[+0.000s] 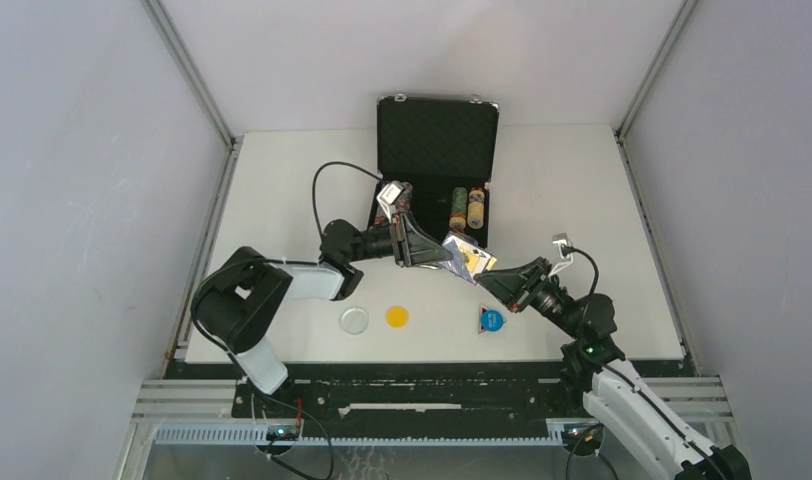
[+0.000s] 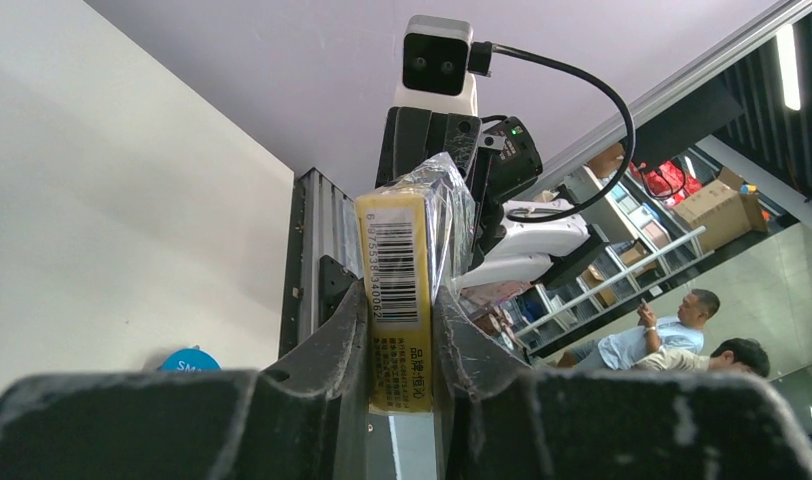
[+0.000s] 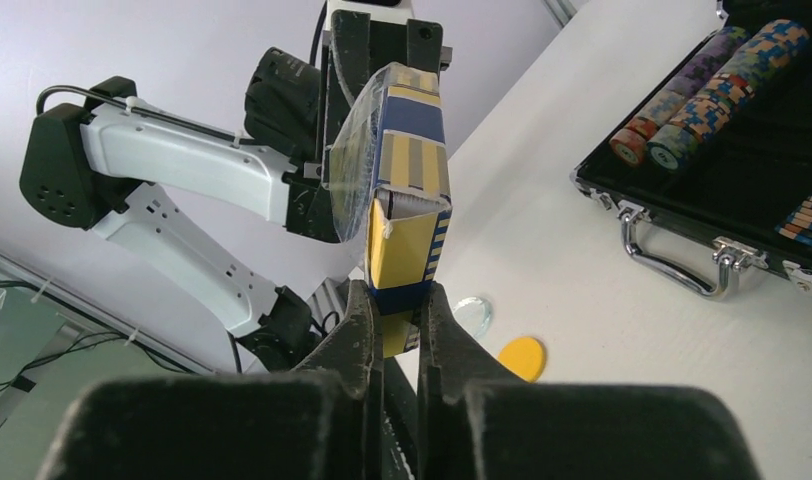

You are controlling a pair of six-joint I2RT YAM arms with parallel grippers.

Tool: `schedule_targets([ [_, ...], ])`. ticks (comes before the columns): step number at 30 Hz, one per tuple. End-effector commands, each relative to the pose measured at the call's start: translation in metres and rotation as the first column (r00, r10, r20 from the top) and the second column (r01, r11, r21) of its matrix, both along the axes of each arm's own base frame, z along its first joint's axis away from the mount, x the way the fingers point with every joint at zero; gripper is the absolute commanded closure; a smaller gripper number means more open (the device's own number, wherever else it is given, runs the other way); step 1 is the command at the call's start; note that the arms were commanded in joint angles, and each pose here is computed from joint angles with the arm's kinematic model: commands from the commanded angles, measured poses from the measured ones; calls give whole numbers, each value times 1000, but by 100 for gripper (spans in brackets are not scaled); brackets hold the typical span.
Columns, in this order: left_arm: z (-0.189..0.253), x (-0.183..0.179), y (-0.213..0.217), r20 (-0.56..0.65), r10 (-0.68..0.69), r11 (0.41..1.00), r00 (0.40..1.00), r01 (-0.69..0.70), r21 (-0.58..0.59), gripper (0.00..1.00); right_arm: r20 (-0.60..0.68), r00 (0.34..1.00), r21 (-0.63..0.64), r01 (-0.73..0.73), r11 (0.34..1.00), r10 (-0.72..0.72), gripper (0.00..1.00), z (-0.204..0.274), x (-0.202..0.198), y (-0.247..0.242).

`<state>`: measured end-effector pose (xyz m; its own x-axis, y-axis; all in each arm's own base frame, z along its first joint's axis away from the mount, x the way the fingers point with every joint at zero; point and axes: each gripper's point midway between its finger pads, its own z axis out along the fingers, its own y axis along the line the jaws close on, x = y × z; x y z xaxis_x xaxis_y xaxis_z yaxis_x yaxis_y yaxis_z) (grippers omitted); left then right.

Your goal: Pack up texas hold em set

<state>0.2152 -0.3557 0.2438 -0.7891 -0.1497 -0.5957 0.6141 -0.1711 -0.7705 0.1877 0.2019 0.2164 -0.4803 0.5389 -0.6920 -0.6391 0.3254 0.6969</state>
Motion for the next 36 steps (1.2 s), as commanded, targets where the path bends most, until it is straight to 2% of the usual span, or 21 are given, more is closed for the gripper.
schedule_targets([
  [1,5,-12,-3,55,-39,999,998,41,-27,100,111,994,29,13,999,-16,99,34,3,-1],
  [3,3,-13,-4,54,-42,999,998,43,-21,98,107,994,24,16,1000,-19,100,32,4,-1],
  [5,1,-13,-4,50,-45,999,998,46,-18,86,106,994,23,19,1000,-21,100,32,6,-1],
  [7,0,-11,-4,38,-39,999,999,39,-18,65,106,994,19,19,1000,-21,100,31,6,-1],
  [9,2,-4,-1,27,-2,1000,1000,2,-27,33,102,995,14,19,1000,-20,100,32,7,-2],
  [10,2,2,2,14,33,999,999,-32,-31,21,100,995,12,19,1000,-20,100,32,7,-2],
  [13,-6,25,18,-33,160,986,987,-161,-31,2,92,996,10,13,1000,-13,100,36,7,-4],
  [16,-18,53,45,-82,320,947,944,-322,-16,0,78,997,2,20,1000,-20,100,40,13,-9],
  [19,-39,90,89,-170,515,855,840,-518,32,1,33,999,-29,43,999,-42,100,41,27,-14],
  [21,-52,102,110,-200,582,810,788,-583,62,4,-34,999,-73,39,997,-42,100,36,41,-14],
  [27,-54,104,119,-144,613,790,777,-605,99,8,-245,969,-168,-69,983,26,100,12,93,4],
  [33,-67,112,134,14,697,687,717,-673,272,7,-409,912,-252,-121,960,7,100,-15,147,18],
  [36,-60,107,137,54,689,674,723,-666,319,7,-448,894,-303,-131,944,-19,100,-29,168,24],
])
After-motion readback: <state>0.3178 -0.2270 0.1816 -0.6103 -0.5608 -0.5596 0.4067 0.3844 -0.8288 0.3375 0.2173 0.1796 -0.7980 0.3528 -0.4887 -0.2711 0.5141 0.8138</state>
